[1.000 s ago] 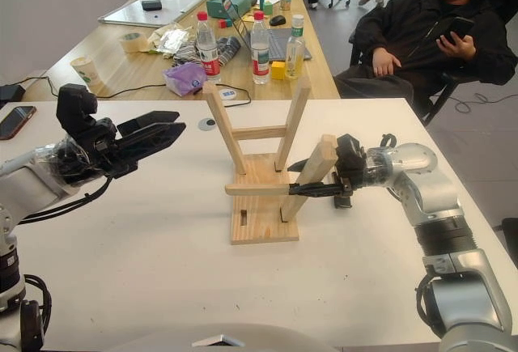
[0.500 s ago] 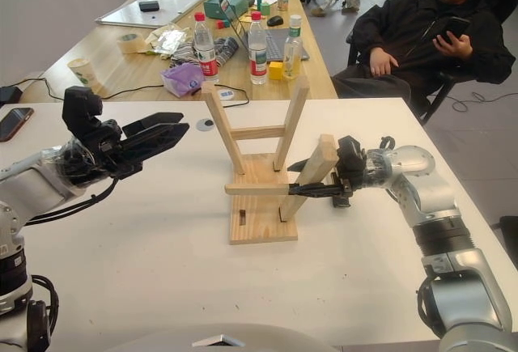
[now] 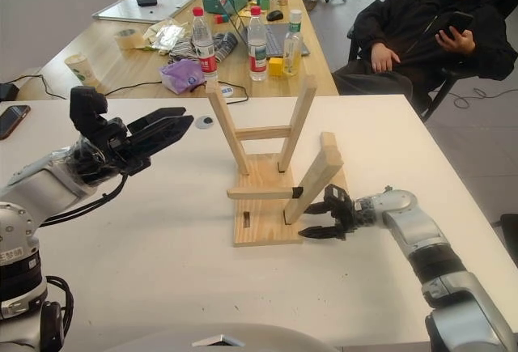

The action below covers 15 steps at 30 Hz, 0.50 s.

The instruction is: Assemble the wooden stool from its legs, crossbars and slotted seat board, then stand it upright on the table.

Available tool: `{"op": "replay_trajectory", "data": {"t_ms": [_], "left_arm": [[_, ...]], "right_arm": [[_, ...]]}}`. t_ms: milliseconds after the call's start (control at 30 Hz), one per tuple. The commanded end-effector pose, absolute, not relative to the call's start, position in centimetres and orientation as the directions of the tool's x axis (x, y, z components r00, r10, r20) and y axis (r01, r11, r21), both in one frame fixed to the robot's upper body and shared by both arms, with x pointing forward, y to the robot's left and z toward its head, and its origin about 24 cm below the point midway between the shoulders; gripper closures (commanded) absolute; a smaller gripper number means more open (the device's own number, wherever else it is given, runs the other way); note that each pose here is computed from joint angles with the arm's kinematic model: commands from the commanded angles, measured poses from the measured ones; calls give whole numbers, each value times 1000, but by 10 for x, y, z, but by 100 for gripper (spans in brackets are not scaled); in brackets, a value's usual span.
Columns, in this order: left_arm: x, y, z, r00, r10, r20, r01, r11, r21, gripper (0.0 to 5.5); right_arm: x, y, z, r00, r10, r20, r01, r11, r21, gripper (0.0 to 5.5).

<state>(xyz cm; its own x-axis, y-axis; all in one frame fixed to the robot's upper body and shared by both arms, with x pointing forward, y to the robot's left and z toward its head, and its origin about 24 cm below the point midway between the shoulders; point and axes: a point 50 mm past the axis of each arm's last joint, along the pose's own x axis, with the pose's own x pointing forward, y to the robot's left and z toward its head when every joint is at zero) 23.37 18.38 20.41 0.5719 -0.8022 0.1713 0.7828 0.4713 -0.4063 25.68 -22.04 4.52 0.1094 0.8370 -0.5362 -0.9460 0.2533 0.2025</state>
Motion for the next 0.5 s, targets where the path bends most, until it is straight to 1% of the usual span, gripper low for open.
{"op": "replay_trajectory", "data": {"t_ms": [33, 67, 133, 167, 233, 267, 300, 367, 433, 500], "left_arm": [[228, 196, 208, 620, -762, 185, 757, 521, -394, 211], [226, 200, 208, 632, -752, 189, 750, 531, -395, 211], [223, 203, 207, 646, -738, 194, 740, 542, -399, 211], [223, 203, 207, 651, -733, 197, 735, 546, -401, 211], [223, 203, 205, 661, -723, 199, 727, 553, -406, 211], [223, 202, 204, 664, -721, 200, 725, 555, -408, 211], [223, 201, 203, 665, -719, 201, 724, 555, -410, 211], [225, 199, 201, 675, -711, 198, 714, 560, -420, 211], [227, 197, 198, 699, -687, 196, 690, 578, -435, 211], [227, 197, 197, 722, -659, 211, 670, 591, -448, 211]], "right_arm": [[263, -249, 82, 211, 743, -635, -931, 352, 102, 220], [267, -257, 98, 256, 730, -634, -917, 392, 80, 220], [272, -271, 124, 312, 730, -608, -879, 465, 108, 220], [274, -276, 132, 331, 737, -590, -859, 494, 135, 220], [281, -284, 137, 395, 714, -578, -806, 571, 155, 220], [285, -285, 134, 434, 682, -589, -777, 614, 138, 220], [287, -283, 130, 465, 656, -594, -749, 649, 130, 203], [288, -274, 120, 540, 637, -550, -661, 726, 191, 174], [285, -269, 103, 641, 548, -537, -533, 821, 202, 140], [279, -263, 89, 715, 458, -527, -414, 886, 208, 124]]}}
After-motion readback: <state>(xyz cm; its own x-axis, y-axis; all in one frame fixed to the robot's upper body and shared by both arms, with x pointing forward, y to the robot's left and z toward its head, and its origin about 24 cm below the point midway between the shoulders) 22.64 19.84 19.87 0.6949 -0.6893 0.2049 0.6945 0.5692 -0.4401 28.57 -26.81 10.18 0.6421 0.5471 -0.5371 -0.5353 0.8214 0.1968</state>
